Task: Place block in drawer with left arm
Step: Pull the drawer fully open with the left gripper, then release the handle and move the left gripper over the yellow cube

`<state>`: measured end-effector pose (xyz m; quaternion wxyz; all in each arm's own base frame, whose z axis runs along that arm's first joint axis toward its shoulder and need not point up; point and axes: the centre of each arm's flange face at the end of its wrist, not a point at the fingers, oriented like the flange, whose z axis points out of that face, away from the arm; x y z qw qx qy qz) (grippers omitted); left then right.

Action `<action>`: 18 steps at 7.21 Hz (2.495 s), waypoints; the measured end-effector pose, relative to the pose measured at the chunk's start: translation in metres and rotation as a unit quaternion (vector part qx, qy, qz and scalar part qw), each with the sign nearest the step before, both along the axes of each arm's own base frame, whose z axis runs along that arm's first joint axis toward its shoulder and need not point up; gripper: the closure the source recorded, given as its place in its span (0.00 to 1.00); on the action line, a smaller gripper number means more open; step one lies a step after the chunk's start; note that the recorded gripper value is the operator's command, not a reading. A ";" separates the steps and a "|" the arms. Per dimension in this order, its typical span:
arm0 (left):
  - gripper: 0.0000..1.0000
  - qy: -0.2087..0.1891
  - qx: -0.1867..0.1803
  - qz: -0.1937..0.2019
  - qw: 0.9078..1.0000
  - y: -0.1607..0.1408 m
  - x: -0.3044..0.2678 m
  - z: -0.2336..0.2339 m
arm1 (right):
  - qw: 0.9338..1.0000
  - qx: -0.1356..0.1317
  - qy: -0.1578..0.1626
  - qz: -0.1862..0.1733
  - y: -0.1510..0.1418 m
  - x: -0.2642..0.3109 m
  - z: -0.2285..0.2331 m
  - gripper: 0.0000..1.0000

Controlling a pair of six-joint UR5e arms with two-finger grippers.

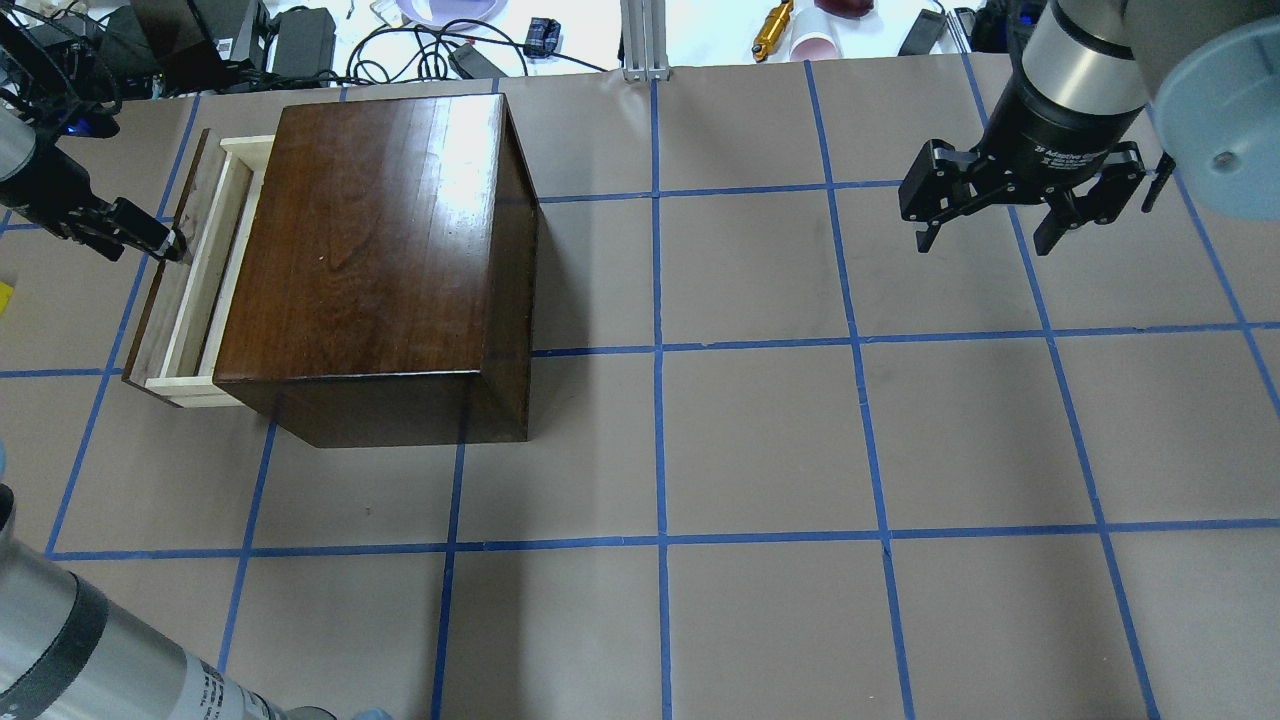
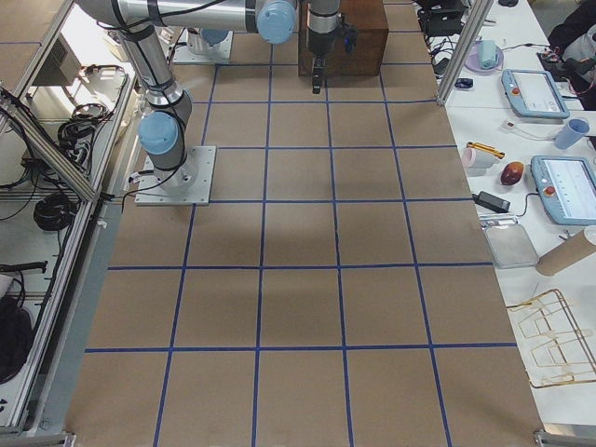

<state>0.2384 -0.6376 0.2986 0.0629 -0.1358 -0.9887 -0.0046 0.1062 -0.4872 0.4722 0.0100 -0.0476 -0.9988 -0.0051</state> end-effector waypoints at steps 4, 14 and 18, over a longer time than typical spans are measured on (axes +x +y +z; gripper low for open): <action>0.00 -0.004 -0.002 -0.008 1.000 -0.001 0.009 0.000 | 1.000 0.000 0.000 0.000 0.000 0.000 0.000 0.00; 0.00 -0.004 -0.005 -0.015 1.000 0.000 0.030 -0.003 | 1.000 0.000 0.000 0.000 0.000 0.000 0.000 0.00; 0.00 -0.004 -0.004 -0.010 1.000 0.006 0.025 0.016 | 1.000 0.000 0.000 0.000 0.000 0.000 0.000 0.00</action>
